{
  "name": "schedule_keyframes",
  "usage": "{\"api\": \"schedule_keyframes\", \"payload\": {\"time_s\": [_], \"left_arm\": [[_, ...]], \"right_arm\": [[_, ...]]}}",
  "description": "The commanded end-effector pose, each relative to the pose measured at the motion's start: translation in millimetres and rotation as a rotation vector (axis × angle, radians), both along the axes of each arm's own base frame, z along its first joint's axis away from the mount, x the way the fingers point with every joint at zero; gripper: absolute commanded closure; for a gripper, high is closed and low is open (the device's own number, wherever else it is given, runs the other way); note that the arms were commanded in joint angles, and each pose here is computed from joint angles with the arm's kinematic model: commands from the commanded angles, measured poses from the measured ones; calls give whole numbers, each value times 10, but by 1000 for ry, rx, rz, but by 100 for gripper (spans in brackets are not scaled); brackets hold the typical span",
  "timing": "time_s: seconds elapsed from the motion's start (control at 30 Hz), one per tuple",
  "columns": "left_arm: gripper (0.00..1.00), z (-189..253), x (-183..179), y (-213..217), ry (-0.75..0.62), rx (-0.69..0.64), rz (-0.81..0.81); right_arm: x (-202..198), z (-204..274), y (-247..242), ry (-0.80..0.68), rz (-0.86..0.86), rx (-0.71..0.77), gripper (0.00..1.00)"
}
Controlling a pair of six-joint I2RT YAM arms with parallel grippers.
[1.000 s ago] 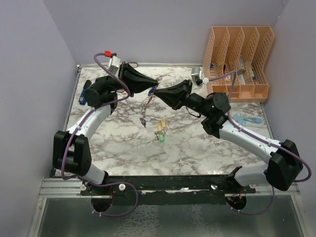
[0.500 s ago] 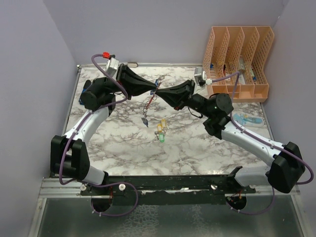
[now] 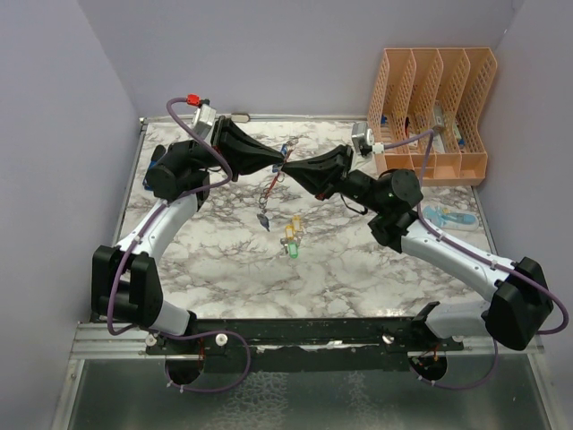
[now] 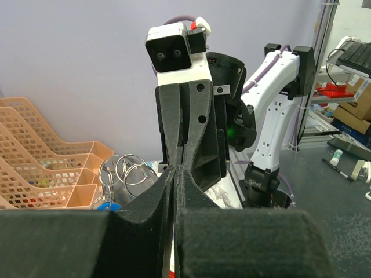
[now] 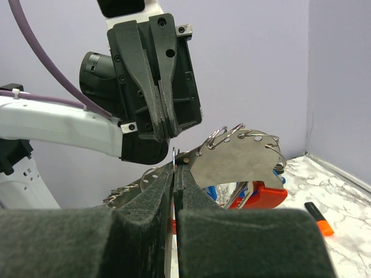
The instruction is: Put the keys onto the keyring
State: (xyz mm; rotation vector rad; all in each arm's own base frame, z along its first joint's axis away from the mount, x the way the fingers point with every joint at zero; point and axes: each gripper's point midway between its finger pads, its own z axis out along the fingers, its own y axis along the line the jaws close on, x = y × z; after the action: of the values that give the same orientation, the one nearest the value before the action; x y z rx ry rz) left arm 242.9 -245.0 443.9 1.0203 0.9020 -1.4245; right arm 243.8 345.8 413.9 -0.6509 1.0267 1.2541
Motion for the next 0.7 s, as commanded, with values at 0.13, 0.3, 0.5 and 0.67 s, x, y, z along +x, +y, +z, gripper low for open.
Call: {"api": "schedule_keyframes", "payload": {"time_s": [0.13, 0.3, 0.5, 0.67], "left_arm": [[97, 43, -193, 39, -201, -65, -6], [97, 3, -154, 22, -183, -62, -9], [97, -85, -141, 0, -166, -45, -17], [97, -87, -139, -2, -152, -49, -19]], "right_arm": [[-27, 130, 25, -32, 17, 22, 98], [-20, 101, 26, -30, 13, 17, 98], [-20, 87, 18, -29, 9, 18, 98], [-16, 76, 24, -28, 10, 17, 98]]}}
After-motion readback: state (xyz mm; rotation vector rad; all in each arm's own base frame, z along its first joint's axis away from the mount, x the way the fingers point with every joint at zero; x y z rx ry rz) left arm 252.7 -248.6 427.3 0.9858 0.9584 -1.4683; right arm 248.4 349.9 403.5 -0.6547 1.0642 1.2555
